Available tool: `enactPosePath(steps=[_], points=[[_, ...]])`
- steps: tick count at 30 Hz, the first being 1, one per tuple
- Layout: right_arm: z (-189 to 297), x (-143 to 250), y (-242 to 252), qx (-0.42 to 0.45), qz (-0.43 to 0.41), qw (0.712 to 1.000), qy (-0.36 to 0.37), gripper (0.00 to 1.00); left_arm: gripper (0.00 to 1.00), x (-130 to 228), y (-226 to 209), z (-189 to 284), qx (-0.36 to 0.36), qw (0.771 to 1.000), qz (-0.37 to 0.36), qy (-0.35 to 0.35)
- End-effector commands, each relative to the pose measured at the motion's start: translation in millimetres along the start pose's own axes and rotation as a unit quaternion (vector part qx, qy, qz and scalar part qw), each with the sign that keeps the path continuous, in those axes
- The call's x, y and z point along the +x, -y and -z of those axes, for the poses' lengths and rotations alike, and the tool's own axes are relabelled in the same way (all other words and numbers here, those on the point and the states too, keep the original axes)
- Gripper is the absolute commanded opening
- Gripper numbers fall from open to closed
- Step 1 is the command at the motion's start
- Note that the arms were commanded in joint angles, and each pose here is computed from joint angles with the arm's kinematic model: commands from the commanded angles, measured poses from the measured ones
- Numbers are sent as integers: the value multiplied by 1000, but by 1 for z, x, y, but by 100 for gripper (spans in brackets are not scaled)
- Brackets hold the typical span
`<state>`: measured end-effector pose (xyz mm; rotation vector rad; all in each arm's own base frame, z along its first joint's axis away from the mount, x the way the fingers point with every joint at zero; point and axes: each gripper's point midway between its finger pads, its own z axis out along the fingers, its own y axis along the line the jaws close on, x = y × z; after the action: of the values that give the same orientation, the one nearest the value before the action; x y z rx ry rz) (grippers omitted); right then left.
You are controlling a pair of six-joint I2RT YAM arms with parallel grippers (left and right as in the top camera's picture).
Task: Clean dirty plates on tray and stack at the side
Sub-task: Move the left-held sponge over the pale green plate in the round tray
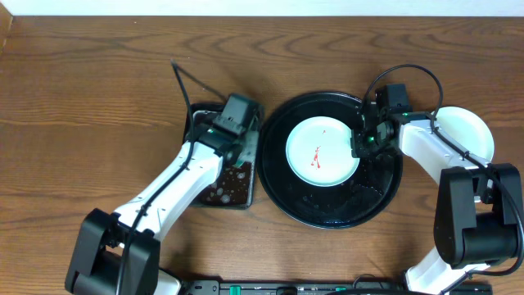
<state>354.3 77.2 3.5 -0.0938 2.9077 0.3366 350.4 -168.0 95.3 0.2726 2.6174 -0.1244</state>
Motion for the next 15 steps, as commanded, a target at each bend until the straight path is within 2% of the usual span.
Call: enactPosePath(steps=[1,4,8,11,15], points=[[-18,30,-12,-17,-1,999,-49,1,7,-24,61,22,124,992,-6,36],[-18,31,-14,-17,-6,999,-51,1,7,-37,102,30,196,979,23,59],[-18,32,-16,-18,-3,998,-52,1,7,-44,131,23,227,970,59,70],[-18,32,-17,-18,-3,998,-53,1,7,-37,145,5,239,966,82,50],[-18,33,-16,-17,-3,998,-55,1,7,-17,172,-20,292,952,87,-1]])
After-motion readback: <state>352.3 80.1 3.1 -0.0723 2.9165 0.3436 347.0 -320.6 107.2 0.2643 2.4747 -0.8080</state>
